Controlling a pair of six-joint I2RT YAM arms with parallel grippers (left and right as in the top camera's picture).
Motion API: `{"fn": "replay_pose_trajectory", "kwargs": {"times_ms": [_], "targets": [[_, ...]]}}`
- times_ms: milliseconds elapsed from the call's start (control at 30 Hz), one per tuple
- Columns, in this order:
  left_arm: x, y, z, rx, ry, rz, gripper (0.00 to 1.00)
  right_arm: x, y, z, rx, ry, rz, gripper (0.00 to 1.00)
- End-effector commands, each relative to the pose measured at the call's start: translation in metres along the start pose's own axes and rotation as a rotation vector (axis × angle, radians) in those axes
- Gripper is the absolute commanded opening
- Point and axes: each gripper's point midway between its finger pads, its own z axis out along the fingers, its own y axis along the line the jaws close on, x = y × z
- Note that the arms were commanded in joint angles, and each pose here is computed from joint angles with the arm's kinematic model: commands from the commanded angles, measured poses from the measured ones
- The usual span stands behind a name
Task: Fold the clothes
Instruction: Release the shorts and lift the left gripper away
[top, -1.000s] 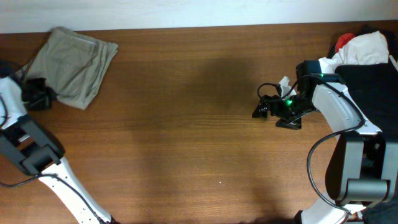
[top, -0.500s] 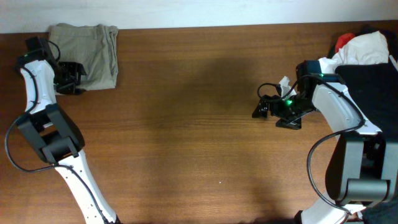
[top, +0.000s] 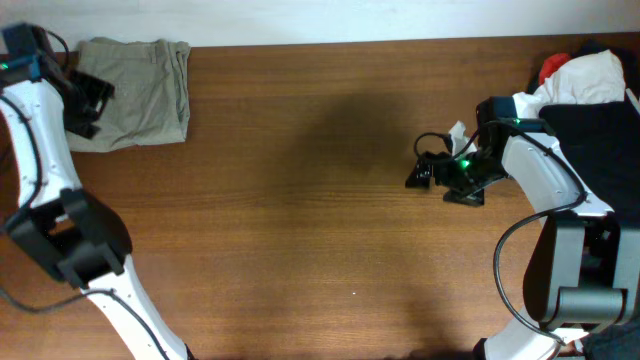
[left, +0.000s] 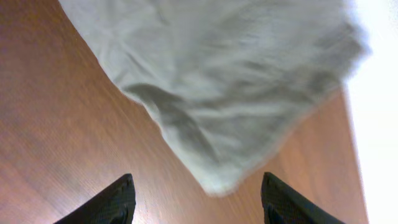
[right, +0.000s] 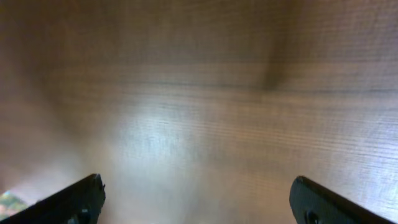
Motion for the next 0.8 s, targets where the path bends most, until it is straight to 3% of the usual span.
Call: {"fn": "replay_pose_trajectory", "kwargs": {"times_ms": [0,67,167,333,400,500,567,667,767], "targets": [[0.025,-0.024,-0.092,0.071,-0.067,0.126,0.65,-0.022,0.007,-0.004,-0.013,-0.082,-0.043,0.99],[0.046,-0.025,-0.121,0.078,-0.059,0.164,0.65,-0.010,0.028,-0.005,-0.140,-0.031,-0.025,0.99],[0.080,-0.041,-0.158,0.131,-0.064,0.394,0.65,-0.002,0.078,-0.028,-0.408,-0.048,-0.183,0.99],[0.132,-0.055,-0.164,0.138,0.016,0.561,0.65,0.027,0.104,-0.117,-0.279,-0.277,-0.340,0.99],[0.144,-0.061,-0.164,0.144,0.030,0.594,0.66,0.069,0.109,-0.183,-0.132,-0.493,-0.376,0.98],[0.148,-0.063,-0.164,0.147,0.034,0.604,0.87,0.141,0.124,-0.243,-0.095,-0.738,-0.487,0.99],[0.148,-0.063,-0.164,0.147,0.034,0.604,0.99,0.185,0.128,-0.262,-0.099,-0.843,-0.542,0.99],[0.148,-0.063,-0.164,0.147,0.034,0.604,0.99,0.231,0.120,-0.271,-0.068,-0.949,-0.572,0.99],[0.148,-0.063,-0.164,0.147,0.034,0.604,0.99,0.251,0.112,-0.279,-0.024,-1.040,-0.580,0.99]]}}
